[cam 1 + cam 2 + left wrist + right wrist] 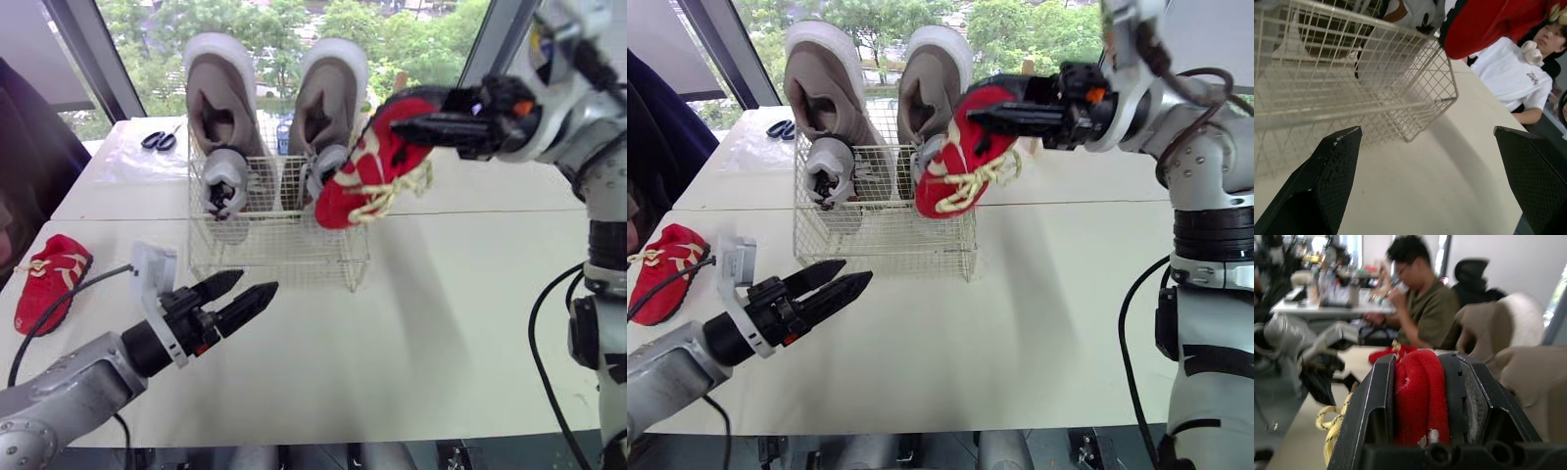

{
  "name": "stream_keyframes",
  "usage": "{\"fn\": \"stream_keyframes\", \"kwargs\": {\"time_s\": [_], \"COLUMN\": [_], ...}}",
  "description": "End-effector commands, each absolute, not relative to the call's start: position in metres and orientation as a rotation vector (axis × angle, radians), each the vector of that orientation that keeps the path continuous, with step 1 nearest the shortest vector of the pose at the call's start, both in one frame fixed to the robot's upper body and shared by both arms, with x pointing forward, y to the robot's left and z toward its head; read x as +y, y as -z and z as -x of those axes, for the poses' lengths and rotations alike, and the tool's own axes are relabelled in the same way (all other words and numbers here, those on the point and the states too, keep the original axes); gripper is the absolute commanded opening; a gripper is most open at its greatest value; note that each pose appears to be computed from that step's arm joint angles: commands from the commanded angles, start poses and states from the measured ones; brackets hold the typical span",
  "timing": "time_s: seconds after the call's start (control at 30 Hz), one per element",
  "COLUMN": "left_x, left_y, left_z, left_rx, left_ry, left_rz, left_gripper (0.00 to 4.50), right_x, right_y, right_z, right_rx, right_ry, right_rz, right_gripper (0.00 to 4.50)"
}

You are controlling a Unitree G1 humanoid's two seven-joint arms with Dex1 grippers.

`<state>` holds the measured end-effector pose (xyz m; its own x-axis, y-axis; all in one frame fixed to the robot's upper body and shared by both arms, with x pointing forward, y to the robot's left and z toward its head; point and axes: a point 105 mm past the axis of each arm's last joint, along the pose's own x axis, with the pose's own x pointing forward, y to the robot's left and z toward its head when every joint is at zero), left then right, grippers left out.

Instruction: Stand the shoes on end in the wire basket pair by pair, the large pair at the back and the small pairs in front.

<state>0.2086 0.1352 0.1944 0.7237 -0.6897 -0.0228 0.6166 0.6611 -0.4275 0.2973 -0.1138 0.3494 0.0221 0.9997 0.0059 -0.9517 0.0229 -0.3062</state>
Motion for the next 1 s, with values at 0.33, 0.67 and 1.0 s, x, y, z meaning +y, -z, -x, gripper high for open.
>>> {"fn": "stream_keyframes", "kwargs": {"time_s": [0.33,0.67,1.0], "left_x": [0.137,0.143,0.167], "left_y": [-0.212,-0.213,-0.22], "left_z": [-0.21,-0.214,-0.22], "left_rx": [0.101,0.088,0.038], "left_ry": [0.759,0.732,0.621], "left_rz": [0.405,0.407,0.404], "left_gripper": [4.43,4.5,4.5], "right_x": [-0.086,-0.081,-0.103], "right_y": [-0.29,-0.298,-0.35], "right_z": [-0.314,-0.313,-0.298], "right_rx": [-0.184,-0.205,-0.294], "right_ry": [-1.536,-1.546,-1.542], "right_rz": [0.588,0.59,0.418], "right_gripper": [1.36,4.06,4.06]}}
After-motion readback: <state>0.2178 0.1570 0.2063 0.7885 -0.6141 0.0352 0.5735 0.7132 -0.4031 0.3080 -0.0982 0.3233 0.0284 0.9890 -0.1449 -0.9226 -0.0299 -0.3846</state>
